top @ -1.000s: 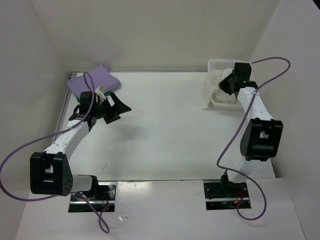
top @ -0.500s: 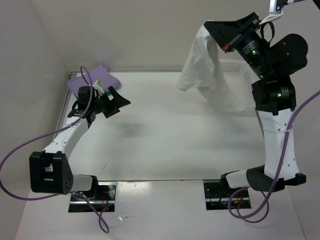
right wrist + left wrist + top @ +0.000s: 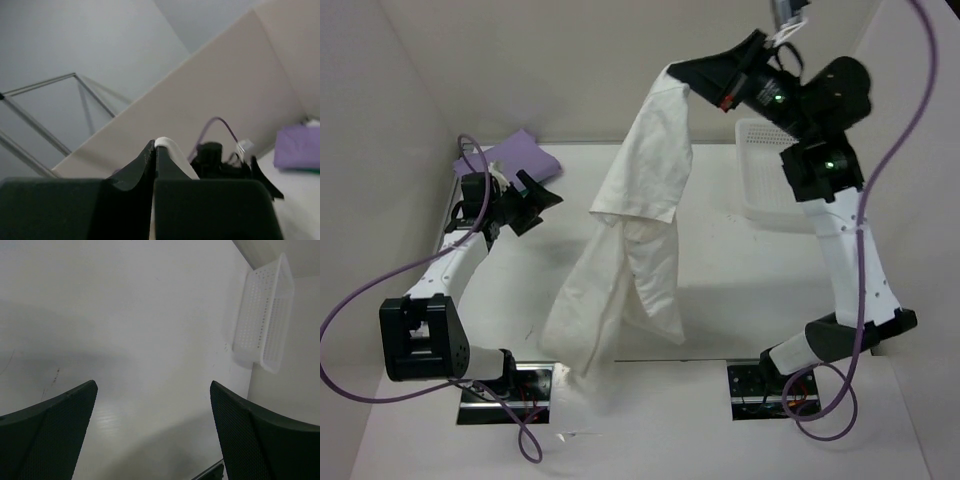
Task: Fold and stack the t-shirts
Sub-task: Move the tshirt to the center of the board
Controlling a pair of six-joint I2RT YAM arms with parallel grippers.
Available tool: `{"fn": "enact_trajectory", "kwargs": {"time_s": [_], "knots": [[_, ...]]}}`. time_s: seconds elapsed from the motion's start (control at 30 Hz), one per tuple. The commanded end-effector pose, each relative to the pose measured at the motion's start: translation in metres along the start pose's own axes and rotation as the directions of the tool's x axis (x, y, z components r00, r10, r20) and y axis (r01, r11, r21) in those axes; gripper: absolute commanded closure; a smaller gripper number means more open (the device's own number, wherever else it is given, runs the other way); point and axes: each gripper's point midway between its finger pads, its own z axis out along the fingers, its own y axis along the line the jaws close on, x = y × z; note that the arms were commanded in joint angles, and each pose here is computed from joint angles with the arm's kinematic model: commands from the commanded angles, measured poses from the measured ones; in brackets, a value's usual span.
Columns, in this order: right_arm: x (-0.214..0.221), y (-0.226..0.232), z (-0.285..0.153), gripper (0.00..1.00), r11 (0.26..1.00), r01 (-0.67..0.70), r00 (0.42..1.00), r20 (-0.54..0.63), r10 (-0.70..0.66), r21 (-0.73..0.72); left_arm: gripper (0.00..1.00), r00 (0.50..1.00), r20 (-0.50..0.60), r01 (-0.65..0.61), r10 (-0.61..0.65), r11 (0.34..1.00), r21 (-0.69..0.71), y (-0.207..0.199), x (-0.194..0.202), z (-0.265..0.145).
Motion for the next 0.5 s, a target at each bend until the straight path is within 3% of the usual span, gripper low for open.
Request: {"fn": "enact_trajectory", "kwargs": {"time_s": [0.0,0.17,0.23,0.33,0.37,0.47], "knots": [[0.053,-0.106,0.015,1.00,0.985,-0.080,0.992,-0.088,0.094,0.154,0.00,0.997,0.054,-0.054,0.052,0.998,0.026,-0.014,-0.020,-0.003],[0.134,-0.303,0.006,1.00,0.845,-0.151,0.963,-0.117,0.243,0.513,0.00,0.988,0.076,-0.133,0.132,0.991,-0.002,-0.013,-0.030,-0.003],[0.134,-0.338,0.001,1.00,0.799,-0.138,0.964,-0.108,0.245,0.585,0.00,0.985,0.067,-0.157,0.158,0.987,-0.010,-0.013,-0.032,-0.003],[0.145,-0.376,-0.027,0.83,0.679,-0.105,0.966,-0.088,0.243,0.727,0.00,0.962,0.048,-0.268,0.268,0.963,-0.001,-0.028,-0.024,-0.001],[0.143,-0.377,-0.034,0.68,0.661,-0.091,0.971,-0.080,0.225,0.745,0.00,0.955,0.036,-0.295,0.295,0.955,0.011,-0.032,-0.018,0.001],[0.135,-0.371,-0.057,0.50,0.606,-0.049,0.986,-0.057,0.155,0.794,0.00,0.917,-0.046,-0.393,0.396,0.918,0.056,-0.049,0.018,0.007]]}}
